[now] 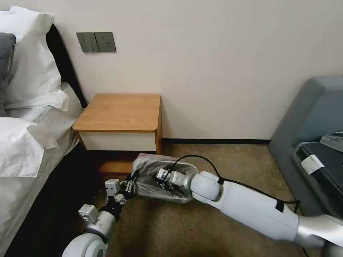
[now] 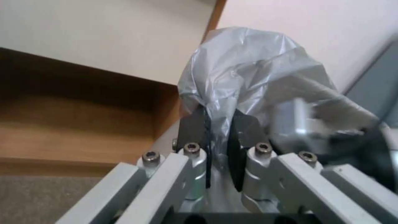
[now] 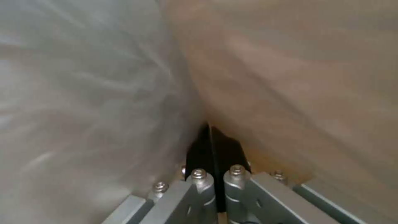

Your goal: Pick up the garbage bag from the table and place it over the trash can.

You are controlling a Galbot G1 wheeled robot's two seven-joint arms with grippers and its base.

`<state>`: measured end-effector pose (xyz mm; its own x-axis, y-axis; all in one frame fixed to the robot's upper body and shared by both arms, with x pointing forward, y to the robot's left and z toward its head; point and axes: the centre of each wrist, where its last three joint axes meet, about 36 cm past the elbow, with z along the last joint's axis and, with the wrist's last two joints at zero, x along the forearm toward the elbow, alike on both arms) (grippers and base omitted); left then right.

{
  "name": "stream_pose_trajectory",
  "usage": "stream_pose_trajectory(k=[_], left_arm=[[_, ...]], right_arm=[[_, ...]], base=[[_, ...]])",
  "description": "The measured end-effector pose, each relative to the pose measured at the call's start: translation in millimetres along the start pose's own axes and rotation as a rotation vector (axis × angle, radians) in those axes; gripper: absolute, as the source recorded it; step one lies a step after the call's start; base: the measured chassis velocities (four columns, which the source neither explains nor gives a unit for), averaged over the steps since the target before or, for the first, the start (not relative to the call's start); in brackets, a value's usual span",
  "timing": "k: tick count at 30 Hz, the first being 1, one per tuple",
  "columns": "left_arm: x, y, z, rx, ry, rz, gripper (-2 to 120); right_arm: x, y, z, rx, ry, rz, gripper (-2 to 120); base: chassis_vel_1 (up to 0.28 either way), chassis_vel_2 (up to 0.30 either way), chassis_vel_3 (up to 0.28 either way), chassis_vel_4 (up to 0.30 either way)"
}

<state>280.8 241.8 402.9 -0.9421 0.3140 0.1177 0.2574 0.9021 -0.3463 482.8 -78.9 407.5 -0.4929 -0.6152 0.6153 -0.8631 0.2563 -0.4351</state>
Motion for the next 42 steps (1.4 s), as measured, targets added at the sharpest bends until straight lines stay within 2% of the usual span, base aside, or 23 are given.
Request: stream_pose_trajectory(k=[6,10,14,18,19,22,23,26,27,28,30,31,33,35,37,39,42], left_arm=[[1,-8.9,1.8,0.02,0.007,0.005,6],[1,-6.9,2.2,0.022,0.01,-0.014,6],[0,0.2,2.7,0.03,0.008,-0.05,6],[-2,6.3,-0.8,0.14,0.014,-0.094,6],[-2,6.3,-0.8,0.14,0.014,-0.094,6],[-4,7.7,-4.0,0.212,0.048,-0.121,6],[-4,7.7,-4.0,0.212,0.048,-0.121,6],[-6,7.8,-6.0,0.251,0.118,-0.151,6],[-6,7.8,-6.0,0.251,0.118,-0.151,6],[-6,8.1,-6.6,0.25,0.165,-0.166,5],[-7,8.9,-7.5,0.239,0.235,-0.181,5],[-7,8.9,-7.5,0.239,0.235,-0.181,5],[-6,10.5,-8.4,0.228,0.299,-0.181,5],[-6,11.3,-8.8,0.225,0.328,-0.179,5],[-5,14.4,-7.7,0.229,0.37,-0.165,5],[-5,15.4,-6.5,0.232,0.379,-0.162,5],[-7,17.9,-0.2,0.248,0.395,-0.162,5]], right_arm=[[-16,0,4,0.034,0.032,-0.01,0],[-9,6,5,0.022,0.002,-0.004,0],[16,11,3,-0.036,-0.08,0.002,0],[72,4,13,-0.151,-0.201,0.09,0],[72,4,13,-0.151,-0.201,0.09,0],[114,7,15,-0.234,-0.321,0.192,0],[114,7,15,-0.234,-0.321,0.192,0],[149,12,16,-0.37,-0.424,0.323,-1],[149,12,16,-0.37,-0.424,0.323,-1],[165,8,18,-0.452,-0.48,0.401,5],[188,1,26,-0.568,-0.557,0.48,15],[188,1,26,-0.568,-0.557,0.48,15],[205,-2,35,-0.638,-0.589,0.536,25],[212,0,39,-0.658,-0.597,0.557,29],[222,3,47,-0.682,-0.603,0.591,40],[225,5,49,-0.688,-0.604,0.599,43],[229,11,57,-0.701,-0.601,0.605,57]], base=[[0.0,0.0,0.0,0.0],[0.0,0.0,0.0,0.0],[0.0,0.0,0.0,0.0],[0.0,0.0,0.0,0.0],[0.0,0.0,0.0,0.0],[0.0,0.0,0.0,0.0],[0.0,0.0,0.0,0.0],[0.0,0.0,0.0,0.0],[0.0,0.0,0.0,0.0],[0.0,0.0,0.0,0.0],[0.0,0.0,0.0,0.0],[0.0,0.0,0.0,0.0],[0.0,0.0,0.0,0.0],[0.0,0.0,0.0,0.0],[0.0,0.0,0.0,0.0],[0.0,0.0,0.0,0.0],[0.0,0.0,0.0,0.0]])
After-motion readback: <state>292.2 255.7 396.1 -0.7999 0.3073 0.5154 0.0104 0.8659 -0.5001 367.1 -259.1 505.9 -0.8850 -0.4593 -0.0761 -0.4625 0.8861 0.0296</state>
